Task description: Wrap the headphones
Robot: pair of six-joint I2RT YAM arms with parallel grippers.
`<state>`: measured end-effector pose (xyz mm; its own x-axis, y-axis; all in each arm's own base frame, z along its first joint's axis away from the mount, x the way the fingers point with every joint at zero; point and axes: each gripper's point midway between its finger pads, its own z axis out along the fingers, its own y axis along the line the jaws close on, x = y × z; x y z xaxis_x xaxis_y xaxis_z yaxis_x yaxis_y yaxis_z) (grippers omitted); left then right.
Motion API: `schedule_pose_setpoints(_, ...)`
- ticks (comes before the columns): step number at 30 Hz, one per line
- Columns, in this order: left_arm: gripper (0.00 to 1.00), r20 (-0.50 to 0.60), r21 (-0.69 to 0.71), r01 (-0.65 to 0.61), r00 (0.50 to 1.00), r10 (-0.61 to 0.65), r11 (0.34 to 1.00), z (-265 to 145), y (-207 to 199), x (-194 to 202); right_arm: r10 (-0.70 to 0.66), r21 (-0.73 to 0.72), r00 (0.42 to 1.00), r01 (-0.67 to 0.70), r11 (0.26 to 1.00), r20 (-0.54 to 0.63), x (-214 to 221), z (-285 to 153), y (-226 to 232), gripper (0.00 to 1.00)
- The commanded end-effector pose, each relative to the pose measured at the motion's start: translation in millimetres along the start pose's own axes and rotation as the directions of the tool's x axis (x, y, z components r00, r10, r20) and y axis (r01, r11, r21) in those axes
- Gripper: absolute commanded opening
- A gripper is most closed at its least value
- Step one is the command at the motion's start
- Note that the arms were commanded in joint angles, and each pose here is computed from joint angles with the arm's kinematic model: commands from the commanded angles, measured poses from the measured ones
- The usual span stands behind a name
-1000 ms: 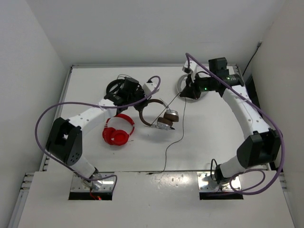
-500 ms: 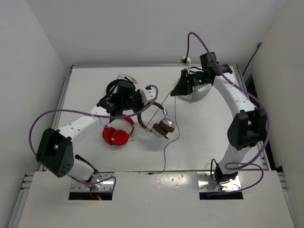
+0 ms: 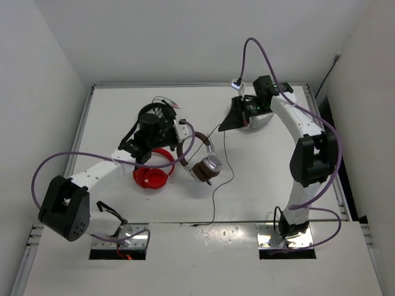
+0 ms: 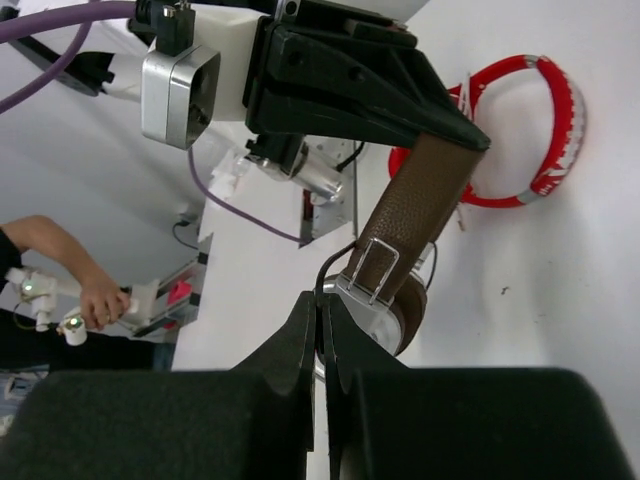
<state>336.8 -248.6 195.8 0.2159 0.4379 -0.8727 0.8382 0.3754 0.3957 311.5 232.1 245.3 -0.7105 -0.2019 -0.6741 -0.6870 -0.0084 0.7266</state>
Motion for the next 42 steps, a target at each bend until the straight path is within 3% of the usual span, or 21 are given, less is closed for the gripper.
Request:
schedule_pose_setpoints(1,0.0,0.17,0.022,-0.087,0.982,0.082,0.996,-7,3,-43,-0.012,-0.17,0.998,0.022,0.985,0.064,-16,11,38,0.0)
schedule_pose_setpoints(8,0.0,0.211,0.01,-0.143,0.968,0.137,0.99,-11,2,-52,0.066,-0.234,0.998,-0.06,0.97,0.018,-9,26,46,0.0)
schedule_pose_setpoints(24,0.0,0.279,-0.104,-0.177,0.939,0.2,0.979,-31,12,-76,0.126,-0.237,0.992,-0.126,0.963,-0.018,-4,28,31,0.0)
schedule_pose_setpoints(29,0.0,0.278,-0.197,-0.075,0.952,0.129,0.978,-36,33,-79,0.135,-0.236,0.991,-0.135,0.962,-0.019,-2,28,30,0.0)
schedule_pose_setpoints(35,0.0,0.283,-0.296,0.129,0.958,-0.042,0.947,-40,67,-75,0.134,-0.236,0.991,-0.135,0.962,-0.021,4,27,36,0.0)
schedule_pose_setpoints(42,0.0,0.322,-0.343,0.332,0.921,-0.222,0.879,-45,98,-71,0.144,-0.224,0.989,-0.142,0.964,-0.007,9,20,36,0.0)
